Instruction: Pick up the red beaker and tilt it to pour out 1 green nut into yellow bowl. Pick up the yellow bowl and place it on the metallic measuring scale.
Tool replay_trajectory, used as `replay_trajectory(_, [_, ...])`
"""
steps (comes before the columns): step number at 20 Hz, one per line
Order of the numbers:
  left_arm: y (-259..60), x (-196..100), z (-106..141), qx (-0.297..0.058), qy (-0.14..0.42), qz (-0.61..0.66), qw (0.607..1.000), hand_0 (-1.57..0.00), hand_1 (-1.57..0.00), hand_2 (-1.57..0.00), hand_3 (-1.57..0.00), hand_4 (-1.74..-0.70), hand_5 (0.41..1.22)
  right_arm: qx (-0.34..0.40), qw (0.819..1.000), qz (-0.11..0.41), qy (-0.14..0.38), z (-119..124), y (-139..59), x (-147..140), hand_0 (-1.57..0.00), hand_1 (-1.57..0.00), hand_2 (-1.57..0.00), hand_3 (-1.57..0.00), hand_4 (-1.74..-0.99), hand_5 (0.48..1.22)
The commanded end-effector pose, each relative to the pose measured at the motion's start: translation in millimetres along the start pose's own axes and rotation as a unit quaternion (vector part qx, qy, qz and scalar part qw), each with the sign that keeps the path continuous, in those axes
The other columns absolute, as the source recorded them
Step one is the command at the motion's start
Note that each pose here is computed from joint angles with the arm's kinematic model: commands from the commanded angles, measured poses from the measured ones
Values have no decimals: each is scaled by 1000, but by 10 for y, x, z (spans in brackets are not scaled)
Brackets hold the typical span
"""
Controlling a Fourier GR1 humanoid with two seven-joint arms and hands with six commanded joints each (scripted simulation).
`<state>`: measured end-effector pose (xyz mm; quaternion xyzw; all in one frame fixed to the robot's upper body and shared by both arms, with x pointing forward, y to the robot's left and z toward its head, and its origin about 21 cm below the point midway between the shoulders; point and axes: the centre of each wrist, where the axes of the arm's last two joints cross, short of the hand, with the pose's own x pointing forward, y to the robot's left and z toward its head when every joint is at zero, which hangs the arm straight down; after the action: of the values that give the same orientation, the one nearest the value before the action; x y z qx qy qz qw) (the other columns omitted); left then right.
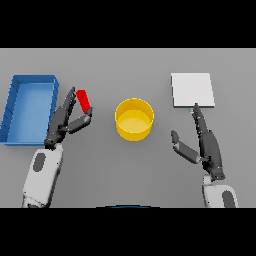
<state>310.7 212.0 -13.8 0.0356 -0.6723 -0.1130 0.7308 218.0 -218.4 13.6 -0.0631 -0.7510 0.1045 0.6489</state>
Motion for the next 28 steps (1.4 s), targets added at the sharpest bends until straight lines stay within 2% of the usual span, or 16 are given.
replay_trajectory(1, [6,-15,-46,0,3,3,1000,1,1,1,1,-1345,718,2,1000,-1,6,-14,5,-16,1,1,1,1,-1339,688])
replay_trajectory(2, [-9,-36,-97,-3,6,3,1000,1,1,1,1,-1339,717,2,1000,-2,5,23,30,-22,1,1,1,1,-1341,689])
replay_trajectory(3, [-34,-38,-150,-4,4,5,1000,1,1,1,1,-1333,714,-2,1000,1,3,33,-32,-21,1,1,1,1,-1338,688])
replay_trajectory(8, [-73,40,-384,-9,1,1,1000,1,1,1,1,-1315,706,1,1000,-3,3,-16,24,-9,1,1,1,1,-1331,687])
replay_trajectory(11, [-89,47,-428,-15,1,-5,1000,1,1,1,1,-1313,706,-4,1000,-7,4,-5,-26,-9,1,1,1,1,-1324,683])
replay_trajectory(14, [-84,80,-535,-19,-1,-5,1000,1,1,1,1,-1332,715,-1,1000,-2,2,-30,28,-23,1,1,1,1,-1311,682])
replay_trajectory(17, [-74,24,-576,-15,-17,7,1000,1,1,-30,-3,-1389,752,-5,1000,-1,-3,-6,-31,2,1,1,1,1,-1295,683])
replay_trajectory(18, [-103,41,-597,-13,-16,15,1000,-81,-84,-122,-75,-1416,770,-4,1000,2,3,-41,-20,-5,1,1,1,1,-1291,684])
replay_trajectory(19, [-158,73,-615,-9,-10,26,1000,-253,-276,-307,-220,-1444,795,-5,1000,1,5,-46,-25,-1,1,1,1,1,-1289,684])
replay_trajectory(21, [-234,20,-598,6,-4,24,1000,-681,-701,-715,-706,-1441,949,-6,1000,2,5,-20,-67,-14,1,1,1,1,-1285,683])
replay_trajectory(23, [-244,40,-629,17,-9,-3,1000,-1001,-1014,-1023,-1018,-1440,1047,-4,1000,1,5,-18,-27,-17,1,1,1,1,-1287,684])
replay_trajectory(26, [-300,37,-634,18,-16,3,1000,-1279,-1286,-1290,-1288,-1447,1132,2,1000,-1,-3,-28,27,-5,1,1,1,1,-1293,682])
replay_trajectory(28, [-334,48,-634,26,-30,5,999,-1384,-1388,-1391,-1390,-1553,1129,0,1000,-3,2,-38,-6,-17,1,1,1,1,-1303,682])
